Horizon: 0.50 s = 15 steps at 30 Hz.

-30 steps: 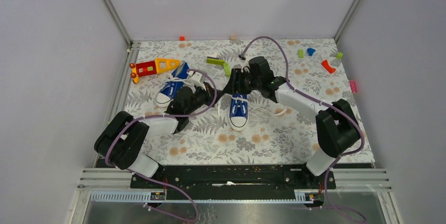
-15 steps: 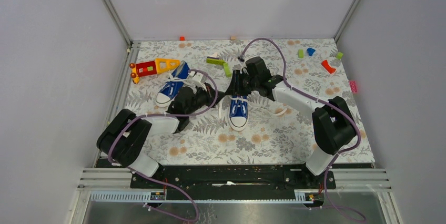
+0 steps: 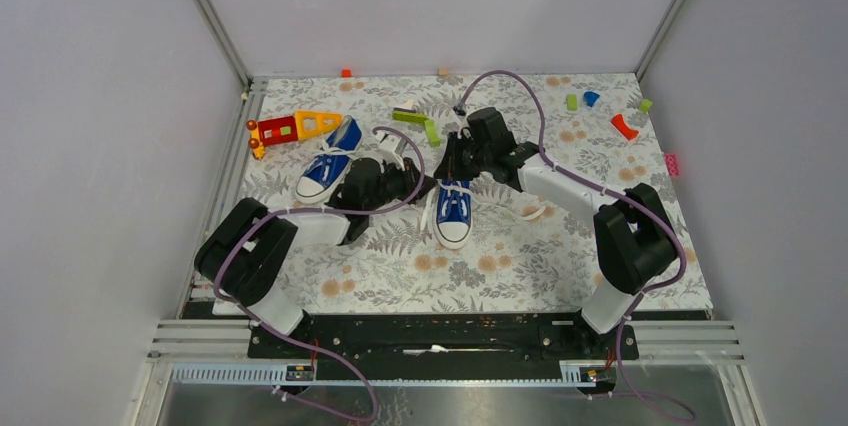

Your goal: Tie the shoes

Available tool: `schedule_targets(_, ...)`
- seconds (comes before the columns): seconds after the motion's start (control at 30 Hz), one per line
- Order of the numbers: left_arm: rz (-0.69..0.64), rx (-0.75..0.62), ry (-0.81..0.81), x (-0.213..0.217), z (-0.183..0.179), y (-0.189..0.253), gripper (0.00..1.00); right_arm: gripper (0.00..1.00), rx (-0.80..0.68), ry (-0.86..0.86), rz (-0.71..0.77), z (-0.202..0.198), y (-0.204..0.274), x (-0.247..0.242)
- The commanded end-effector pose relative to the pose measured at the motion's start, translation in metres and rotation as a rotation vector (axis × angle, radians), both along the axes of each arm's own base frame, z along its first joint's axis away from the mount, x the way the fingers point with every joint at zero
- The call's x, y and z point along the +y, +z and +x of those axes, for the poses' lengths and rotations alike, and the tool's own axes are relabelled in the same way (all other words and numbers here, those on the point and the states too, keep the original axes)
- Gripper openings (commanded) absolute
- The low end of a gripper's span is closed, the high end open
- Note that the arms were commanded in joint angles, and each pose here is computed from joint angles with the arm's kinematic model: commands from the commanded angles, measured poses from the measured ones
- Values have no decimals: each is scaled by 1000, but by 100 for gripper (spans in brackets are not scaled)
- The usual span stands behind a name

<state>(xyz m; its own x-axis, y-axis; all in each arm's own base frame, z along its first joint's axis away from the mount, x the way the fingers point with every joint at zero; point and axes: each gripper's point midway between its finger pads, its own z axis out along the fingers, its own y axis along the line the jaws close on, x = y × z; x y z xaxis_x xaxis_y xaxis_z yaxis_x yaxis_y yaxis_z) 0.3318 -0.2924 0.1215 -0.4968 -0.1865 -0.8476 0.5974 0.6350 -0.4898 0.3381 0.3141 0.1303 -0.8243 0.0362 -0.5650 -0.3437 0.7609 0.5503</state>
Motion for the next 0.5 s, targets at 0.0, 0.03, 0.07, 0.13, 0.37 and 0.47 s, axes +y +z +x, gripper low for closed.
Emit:
schedule_targets(0.0, 16, -71, 18, -6, 8, 17, 29, 1, -77, -26, -22, 8, 21, -3)
schedule_targets(0.03, 29, -81, 42, -5, 8, 17, 37, 0, -80, -32, -27, 8, 21, -5)
schedule_targets(0.07, 45, -92, 70, -3, 8, 18, 42, 0, -79, -41, -33, 9, 21, -6)
schedule_targets(0.13, 75, -114, 118, 0, 5, 18, 48, 0, -67, -51, -40, 9, 20, -8)
schedule_targets(0.37, 68, -122, 229, 7, 3, 15, 62, 0, -41, -68, -28, 9, 19, -6)
schedule_targets(0.47, 78, -116, 213, -2, 9, 12, 57, 0, -36, -68, -21, 8, 20, -5)
